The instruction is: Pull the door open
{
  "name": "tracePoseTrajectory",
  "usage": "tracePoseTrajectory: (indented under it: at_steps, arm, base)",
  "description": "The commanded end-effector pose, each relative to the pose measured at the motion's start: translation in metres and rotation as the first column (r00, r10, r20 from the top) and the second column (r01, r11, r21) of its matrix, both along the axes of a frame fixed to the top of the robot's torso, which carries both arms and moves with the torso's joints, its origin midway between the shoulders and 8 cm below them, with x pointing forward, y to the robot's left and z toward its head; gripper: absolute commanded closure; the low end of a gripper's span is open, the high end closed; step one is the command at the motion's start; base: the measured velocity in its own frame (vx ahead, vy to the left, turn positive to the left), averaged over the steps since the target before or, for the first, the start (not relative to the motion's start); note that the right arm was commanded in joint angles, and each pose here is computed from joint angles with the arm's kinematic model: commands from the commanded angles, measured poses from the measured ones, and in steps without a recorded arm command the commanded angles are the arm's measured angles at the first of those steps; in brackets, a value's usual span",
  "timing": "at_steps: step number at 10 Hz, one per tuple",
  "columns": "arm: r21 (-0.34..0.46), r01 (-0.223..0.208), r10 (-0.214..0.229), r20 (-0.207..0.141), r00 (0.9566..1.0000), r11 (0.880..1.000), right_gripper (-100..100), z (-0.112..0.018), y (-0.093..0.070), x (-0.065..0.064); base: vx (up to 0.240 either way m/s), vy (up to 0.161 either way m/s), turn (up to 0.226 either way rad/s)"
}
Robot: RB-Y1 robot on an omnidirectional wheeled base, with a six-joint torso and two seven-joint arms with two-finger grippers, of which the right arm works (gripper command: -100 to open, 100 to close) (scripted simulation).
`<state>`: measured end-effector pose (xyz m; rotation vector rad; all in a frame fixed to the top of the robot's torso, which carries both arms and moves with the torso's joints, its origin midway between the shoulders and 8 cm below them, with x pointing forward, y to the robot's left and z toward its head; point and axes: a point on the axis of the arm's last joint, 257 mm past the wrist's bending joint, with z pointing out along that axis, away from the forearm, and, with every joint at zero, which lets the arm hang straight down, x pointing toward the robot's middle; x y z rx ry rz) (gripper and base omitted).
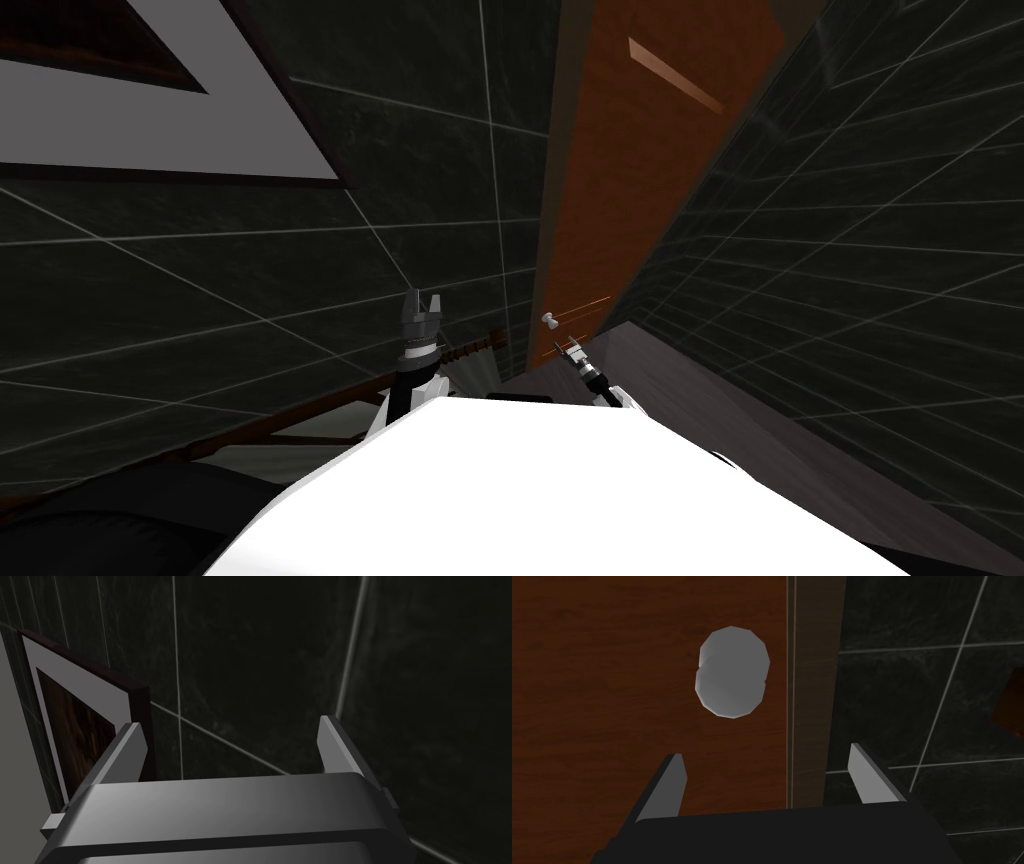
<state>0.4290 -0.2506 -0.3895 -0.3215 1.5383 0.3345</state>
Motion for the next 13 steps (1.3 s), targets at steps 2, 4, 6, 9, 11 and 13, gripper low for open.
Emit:
tracePoseTrajectory:
  at_steps: [2,4,6,9,11,13]
  arm:
    - [0.000,0.000,0.000,0.000,1.0000,1.000,-100,0.0000,0.0001,0.0000]
    - [0.000,0.000,0.000,0.000,1.0000,1.000,-100,0.0000,0.0001,0.0000]
    - [0.000,-0.013,0.013,0.000,0.9999,1.000,-100,-0.0003,0.0038,-0.0033]
    - [0.000,-0.013,0.013,0.000,0.9999,1.000,-100,-0.0003,0.0038,-0.0033]
    - [0.000,-0.013,0.013,0.000,0.9999,1.000,-100,-0.0003,0.0038,-0.0033]
    - [0.000,-0.013,0.013,0.000,0.9999,1.000,-100,-0.0003,0.0038,-0.0033]
  base:
    - [0.003,-0.003,0.009]
    - [0.000,0.000,-0.001]
    - [-0.014,0.017,-0.050]
    - [-0.001,0.001,-0.002]
    - [0.002,-0.003,0.008]
    - [0.000,0.000,0.000]
